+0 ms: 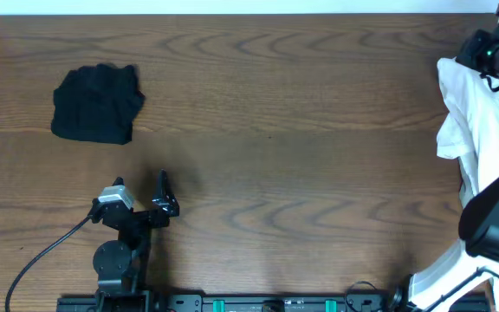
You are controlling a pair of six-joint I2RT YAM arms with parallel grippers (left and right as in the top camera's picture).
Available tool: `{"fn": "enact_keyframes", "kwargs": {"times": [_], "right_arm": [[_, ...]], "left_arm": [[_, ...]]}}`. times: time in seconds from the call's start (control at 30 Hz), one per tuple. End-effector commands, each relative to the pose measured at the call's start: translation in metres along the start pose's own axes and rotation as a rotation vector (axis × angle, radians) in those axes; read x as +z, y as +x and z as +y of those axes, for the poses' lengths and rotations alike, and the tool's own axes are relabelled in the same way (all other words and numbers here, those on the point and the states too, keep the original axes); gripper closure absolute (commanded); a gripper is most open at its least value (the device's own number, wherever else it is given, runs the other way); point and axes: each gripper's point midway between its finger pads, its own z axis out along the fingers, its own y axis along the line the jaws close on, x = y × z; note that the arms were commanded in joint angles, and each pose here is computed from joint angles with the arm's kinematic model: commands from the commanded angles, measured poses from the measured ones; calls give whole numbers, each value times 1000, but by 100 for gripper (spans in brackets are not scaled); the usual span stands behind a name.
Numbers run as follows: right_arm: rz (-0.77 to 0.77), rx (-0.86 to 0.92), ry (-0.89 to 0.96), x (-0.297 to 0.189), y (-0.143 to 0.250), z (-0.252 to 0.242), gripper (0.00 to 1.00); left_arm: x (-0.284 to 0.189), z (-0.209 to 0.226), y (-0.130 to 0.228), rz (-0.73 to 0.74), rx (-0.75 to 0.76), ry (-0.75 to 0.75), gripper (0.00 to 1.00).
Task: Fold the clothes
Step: 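Pull the white T-shirt leftward onto the table center with the right gripper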
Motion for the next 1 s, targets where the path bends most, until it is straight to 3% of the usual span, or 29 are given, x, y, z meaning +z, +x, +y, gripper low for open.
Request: {"fn": "enact_keyframes", "kwargs": {"times": [0.0, 0.13, 0.33, 0.67, 0.8, 0.97], "right_arm": [[64, -88, -76, 2, 19, 44, 99], [167, -165, -134, 3, 54, 94, 99], [261, -344, -346, -10, 114, 215, 99], [400, -689, -616, -29, 287, 396, 99], [430, -842, -718, -46, 365, 442, 99], [355, -1030, -847, -83, 415, 482, 99]], "left_arm": [[1, 3, 14, 44, 7, -3, 2], [1, 3, 14, 44, 7, -3, 2], [1, 3, 14, 44, 7, -3, 2], [1, 3, 14, 44, 7, -3, 2], [1, 3, 14, 44, 7, -3, 2], [1, 3, 14, 44, 7, -3, 2]]}}
